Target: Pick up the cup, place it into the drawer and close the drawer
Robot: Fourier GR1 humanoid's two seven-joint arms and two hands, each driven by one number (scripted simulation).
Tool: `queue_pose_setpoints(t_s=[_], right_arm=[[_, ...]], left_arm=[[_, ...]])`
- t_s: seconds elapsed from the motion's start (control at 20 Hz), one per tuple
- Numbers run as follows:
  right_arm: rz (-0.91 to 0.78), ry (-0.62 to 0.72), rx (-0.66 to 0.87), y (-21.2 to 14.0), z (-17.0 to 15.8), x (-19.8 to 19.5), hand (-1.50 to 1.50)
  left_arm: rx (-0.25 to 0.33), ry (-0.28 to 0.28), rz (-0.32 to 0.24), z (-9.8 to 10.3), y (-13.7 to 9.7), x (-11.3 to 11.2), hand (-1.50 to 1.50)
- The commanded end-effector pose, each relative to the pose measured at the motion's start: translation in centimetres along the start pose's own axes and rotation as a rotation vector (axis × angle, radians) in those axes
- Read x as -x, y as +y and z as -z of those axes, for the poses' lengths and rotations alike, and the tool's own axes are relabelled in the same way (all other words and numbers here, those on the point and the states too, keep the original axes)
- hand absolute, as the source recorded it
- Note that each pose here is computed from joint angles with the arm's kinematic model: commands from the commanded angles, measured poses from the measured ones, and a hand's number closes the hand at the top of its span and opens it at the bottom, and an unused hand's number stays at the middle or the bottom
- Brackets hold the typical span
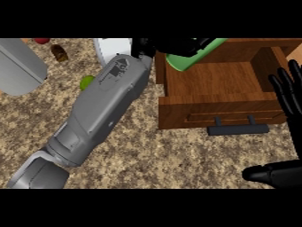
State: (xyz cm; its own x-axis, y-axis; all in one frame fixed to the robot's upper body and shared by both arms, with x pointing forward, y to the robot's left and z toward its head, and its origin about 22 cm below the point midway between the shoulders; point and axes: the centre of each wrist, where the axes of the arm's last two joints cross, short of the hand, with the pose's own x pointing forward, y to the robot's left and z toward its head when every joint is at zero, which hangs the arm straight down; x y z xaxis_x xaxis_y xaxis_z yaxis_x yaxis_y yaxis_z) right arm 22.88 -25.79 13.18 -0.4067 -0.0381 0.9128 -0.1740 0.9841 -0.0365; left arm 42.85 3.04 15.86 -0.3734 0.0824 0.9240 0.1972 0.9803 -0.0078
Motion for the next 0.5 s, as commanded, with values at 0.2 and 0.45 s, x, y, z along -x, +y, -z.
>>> queue_pose_setpoints(t_s=[0.2, 0.45], right_arm=[[-0.001, -0.024, -0.012, 0.0, 0.4, 0.3, -1.5], [0.014, -0.019, -0.041, 0.9, 2.3, -0.6, -1.5]], left_arm=[[0.037, 0.058, 0.098, -0.9, -0.4, 2.8, 1.5], [0.048, 0.054, 0.145, -0.4, -1.5, 1.9, 1.5]])
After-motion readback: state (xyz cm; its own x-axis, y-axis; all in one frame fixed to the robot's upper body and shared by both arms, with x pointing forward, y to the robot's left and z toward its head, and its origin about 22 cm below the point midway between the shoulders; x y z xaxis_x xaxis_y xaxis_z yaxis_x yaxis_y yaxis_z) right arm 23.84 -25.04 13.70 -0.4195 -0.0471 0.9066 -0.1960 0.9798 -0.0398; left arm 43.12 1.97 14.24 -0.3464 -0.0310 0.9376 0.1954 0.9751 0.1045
